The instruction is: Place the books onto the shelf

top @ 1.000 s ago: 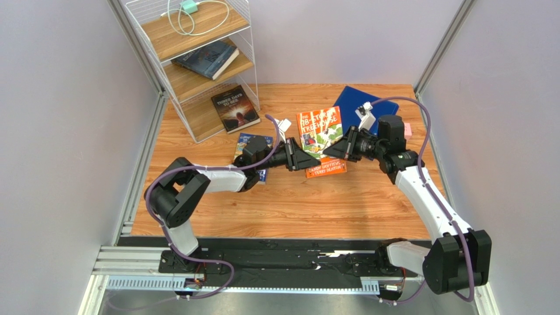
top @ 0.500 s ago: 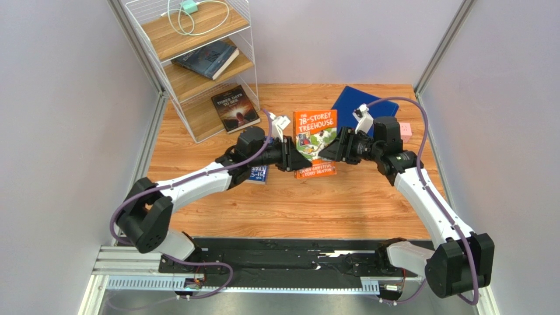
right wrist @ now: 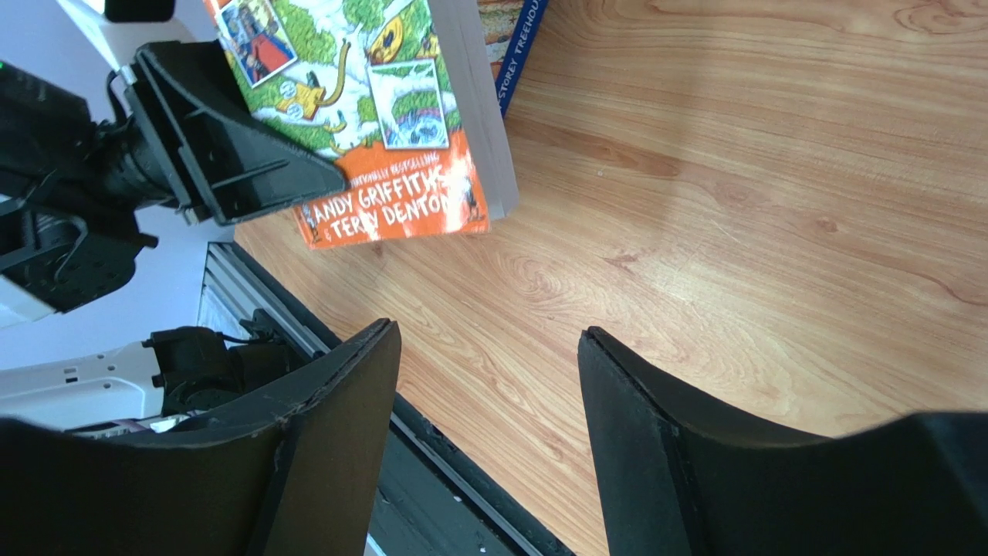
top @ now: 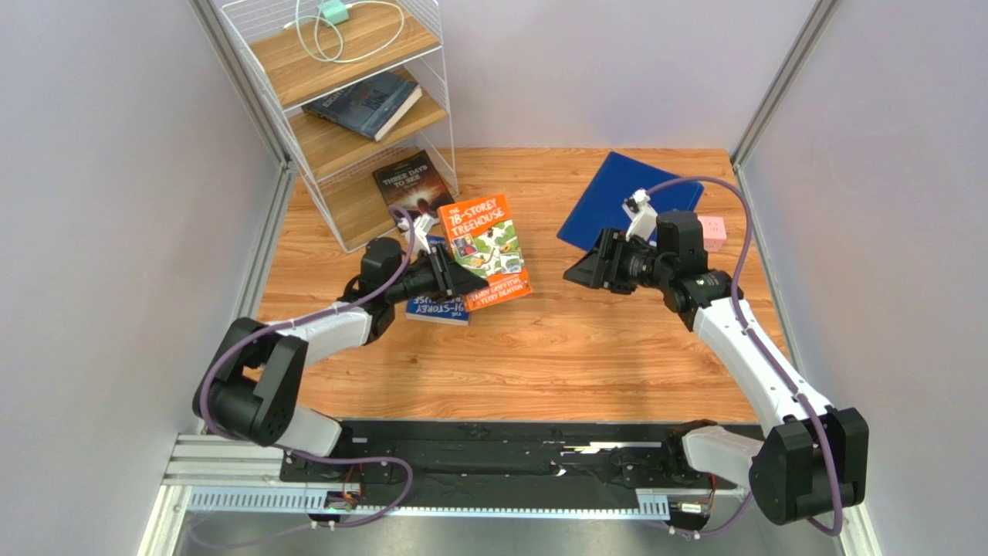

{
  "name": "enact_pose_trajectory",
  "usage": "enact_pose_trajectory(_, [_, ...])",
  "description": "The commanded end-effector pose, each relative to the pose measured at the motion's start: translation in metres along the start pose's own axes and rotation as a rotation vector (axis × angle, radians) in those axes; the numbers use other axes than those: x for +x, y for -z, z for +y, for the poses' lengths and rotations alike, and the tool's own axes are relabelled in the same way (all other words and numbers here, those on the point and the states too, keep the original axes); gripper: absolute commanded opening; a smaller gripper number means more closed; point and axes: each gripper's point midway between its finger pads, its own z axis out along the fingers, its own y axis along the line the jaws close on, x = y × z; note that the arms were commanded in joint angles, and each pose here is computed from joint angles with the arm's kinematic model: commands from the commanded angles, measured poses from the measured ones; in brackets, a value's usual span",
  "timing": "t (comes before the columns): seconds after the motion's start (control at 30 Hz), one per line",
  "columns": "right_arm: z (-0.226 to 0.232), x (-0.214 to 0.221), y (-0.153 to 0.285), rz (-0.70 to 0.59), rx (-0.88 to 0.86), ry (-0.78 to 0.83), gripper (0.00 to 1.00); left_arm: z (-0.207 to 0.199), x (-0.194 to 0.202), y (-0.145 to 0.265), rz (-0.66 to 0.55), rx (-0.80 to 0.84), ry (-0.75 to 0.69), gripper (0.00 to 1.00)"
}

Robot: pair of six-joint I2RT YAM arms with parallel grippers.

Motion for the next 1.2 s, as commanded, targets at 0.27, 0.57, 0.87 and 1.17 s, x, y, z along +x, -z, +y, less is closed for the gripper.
enact_pose_trajectory(0.27, [-0.003, 0.003, -0.009, 0.000, -0.033, 0.020, 0.62, 0.021, -0.080, 0.010, -0.163, 0.106, 0.038, 0.00])
enact_pose_trajectory(0.57, [-0.006, 0.009, -0.013, 0.017, -0.039, 0.007, 0.62, 0.060, -0.119, 0.001, -0.175, 0.058, 0.102, 0.00])
enact_pose_trajectory(0.87, [-0.008, 0.012, -0.013, 0.021, -0.042, 0.006, 0.62, 0.083, -0.149, -0.006, -0.203, -0.043, 0.174, 0.00])
enact_pose_trajectory(1.17, [-0.008, 0.013, -0.016, 0.033, -0.051, 0.002, 0.61, 0.102, -0.175, 0.000, -0.214, -0.259, 0.172, 0.00])
